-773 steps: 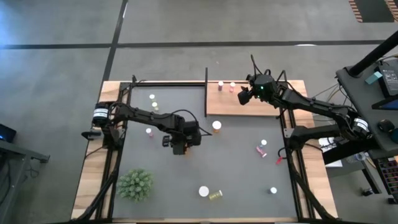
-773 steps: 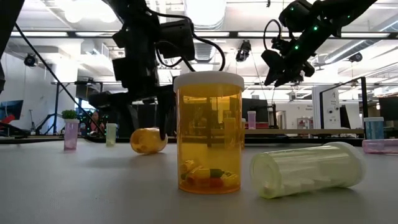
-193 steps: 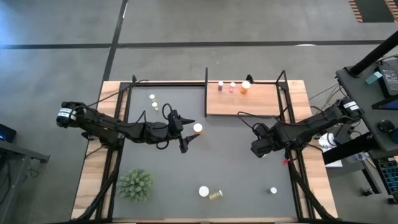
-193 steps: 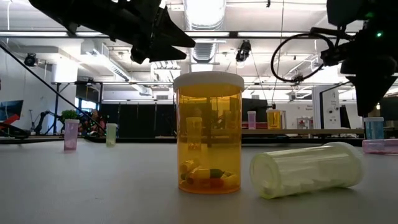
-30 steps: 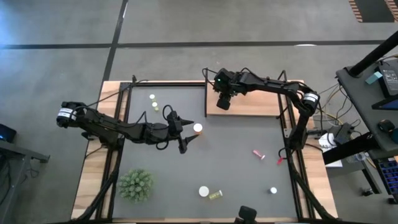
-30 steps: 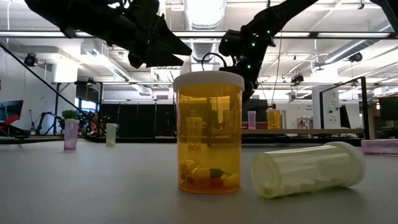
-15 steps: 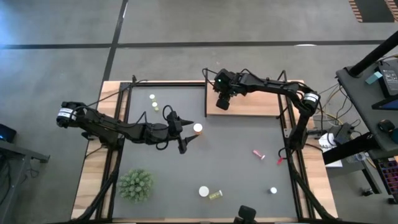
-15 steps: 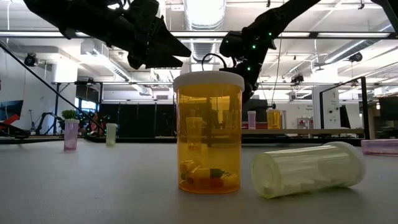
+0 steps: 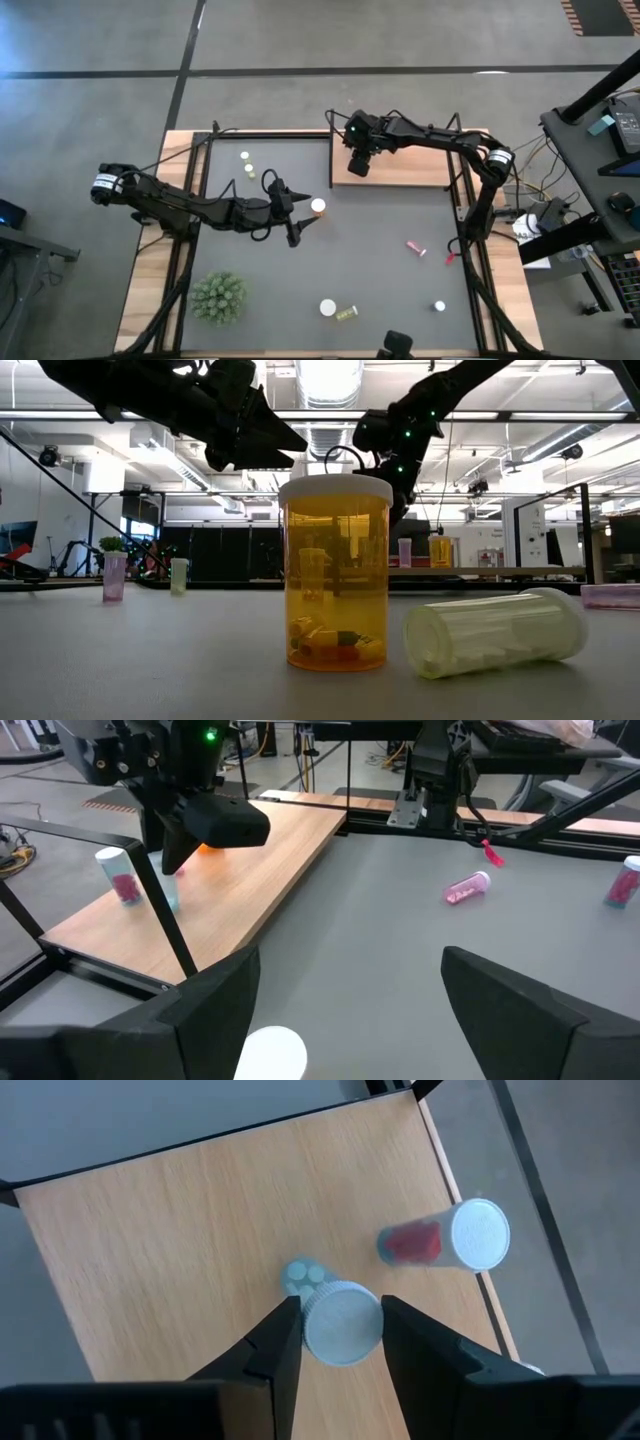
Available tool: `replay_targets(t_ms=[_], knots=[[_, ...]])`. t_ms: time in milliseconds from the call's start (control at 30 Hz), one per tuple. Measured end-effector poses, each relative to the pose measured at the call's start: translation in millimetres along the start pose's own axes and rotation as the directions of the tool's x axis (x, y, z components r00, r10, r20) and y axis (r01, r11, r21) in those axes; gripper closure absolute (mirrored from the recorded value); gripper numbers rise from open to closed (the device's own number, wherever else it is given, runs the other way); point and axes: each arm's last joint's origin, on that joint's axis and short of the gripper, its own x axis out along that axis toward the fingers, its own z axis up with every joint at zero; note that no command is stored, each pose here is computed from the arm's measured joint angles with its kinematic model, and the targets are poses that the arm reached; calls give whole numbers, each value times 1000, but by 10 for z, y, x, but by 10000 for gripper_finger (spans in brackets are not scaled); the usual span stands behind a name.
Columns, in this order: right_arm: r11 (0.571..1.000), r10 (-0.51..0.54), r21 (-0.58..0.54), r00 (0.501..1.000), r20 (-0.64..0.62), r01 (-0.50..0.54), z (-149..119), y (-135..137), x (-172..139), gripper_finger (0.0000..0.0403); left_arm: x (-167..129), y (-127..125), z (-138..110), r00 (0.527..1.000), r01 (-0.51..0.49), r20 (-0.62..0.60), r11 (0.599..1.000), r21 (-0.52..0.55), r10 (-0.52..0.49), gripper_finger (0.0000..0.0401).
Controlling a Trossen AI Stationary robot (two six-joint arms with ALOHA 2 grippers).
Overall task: Pick and place medicine bottles onto shelf by color
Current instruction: Put the top blue pill bottle on the shelf aligned with the other blue pill bottle
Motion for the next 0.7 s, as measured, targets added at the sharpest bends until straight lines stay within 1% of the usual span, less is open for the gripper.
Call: replay_targets(t_ms=[267, 533, 700], knots=[[1000, 2, 10, 1000, -8, -2, 5, -5, -22, 277, -1, 0, 2, 1000, 0, 1, 1000, 0, 0, 106], [1000, 5, 25, 1000, -12, -5, -3, -2, -17, 283, 0, 0, 1, 1000, 0, 1, 1000, -1, 0, 106], [998, 57, 28, 998, -2, -57, -9, 19, -7, 277, 0, 0, 1, 1000, 0, 1, 1000, -1, 0, 106]])
